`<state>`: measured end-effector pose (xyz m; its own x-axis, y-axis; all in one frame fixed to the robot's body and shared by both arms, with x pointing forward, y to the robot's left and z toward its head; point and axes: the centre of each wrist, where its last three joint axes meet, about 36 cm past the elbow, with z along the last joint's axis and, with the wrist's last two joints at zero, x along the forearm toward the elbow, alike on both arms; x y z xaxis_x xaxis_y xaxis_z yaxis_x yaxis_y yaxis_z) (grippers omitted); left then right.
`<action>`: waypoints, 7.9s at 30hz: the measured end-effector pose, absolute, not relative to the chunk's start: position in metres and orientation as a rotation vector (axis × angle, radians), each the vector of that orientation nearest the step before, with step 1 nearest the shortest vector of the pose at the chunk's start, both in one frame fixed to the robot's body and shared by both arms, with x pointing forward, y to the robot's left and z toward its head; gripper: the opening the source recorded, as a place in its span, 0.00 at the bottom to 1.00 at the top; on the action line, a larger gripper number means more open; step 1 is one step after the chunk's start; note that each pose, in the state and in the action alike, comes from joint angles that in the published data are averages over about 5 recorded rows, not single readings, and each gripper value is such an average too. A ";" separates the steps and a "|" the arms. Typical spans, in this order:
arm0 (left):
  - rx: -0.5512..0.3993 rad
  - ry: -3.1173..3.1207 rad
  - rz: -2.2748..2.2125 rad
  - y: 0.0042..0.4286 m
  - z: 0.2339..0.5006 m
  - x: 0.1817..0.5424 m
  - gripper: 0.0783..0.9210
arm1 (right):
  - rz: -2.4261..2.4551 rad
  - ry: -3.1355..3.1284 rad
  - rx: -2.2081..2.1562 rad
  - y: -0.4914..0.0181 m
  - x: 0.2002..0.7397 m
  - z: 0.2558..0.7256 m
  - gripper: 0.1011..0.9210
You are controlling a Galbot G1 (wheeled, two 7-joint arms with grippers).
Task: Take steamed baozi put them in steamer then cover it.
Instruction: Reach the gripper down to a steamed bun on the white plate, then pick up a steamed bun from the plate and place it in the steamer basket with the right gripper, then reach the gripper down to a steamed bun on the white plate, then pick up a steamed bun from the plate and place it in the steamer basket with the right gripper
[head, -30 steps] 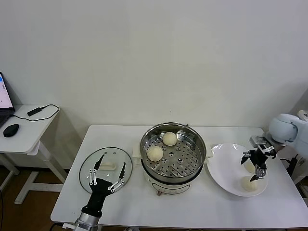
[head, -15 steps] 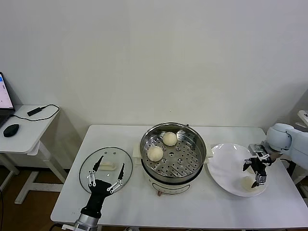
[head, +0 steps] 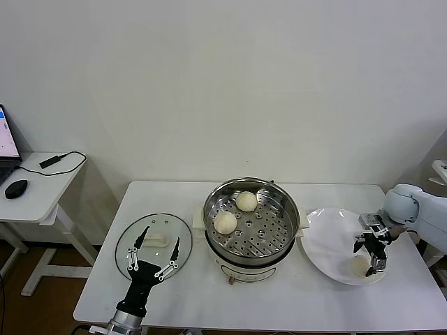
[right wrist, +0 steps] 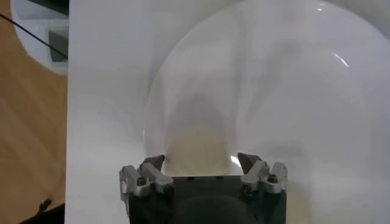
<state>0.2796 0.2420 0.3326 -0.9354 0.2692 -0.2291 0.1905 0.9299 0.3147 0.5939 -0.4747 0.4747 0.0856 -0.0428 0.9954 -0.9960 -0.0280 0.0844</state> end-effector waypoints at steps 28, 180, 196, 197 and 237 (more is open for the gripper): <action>0.335 2.805 0.433 0.246 0.340 0.281 0.88 | 1.279 -1.136 1.399 -0.440 0.617 0.531 0.67; 0.350 2.793 0.407 0.239 0.344 0.284 0.88 | 1.206 -1.362 1.150 -0.554 0.630 0.477 0.79; 0.350 2.788 0.401 0.237 0.345 0.282 0.88 | 1.212 -1.392 1.138 -0.553 0.631 0.486 0.62; 0.349 2.787 0.401 0.237 0.346 0.282 0.88 | 1.213 -1.394 1.136 -0.553 0.631 0.488 0.60; 0.366 2.756 0.400 0.234 0.354 0.289 0.88 | 1.540 -1.212 1.643 -0.242 0.642 0.686 0.58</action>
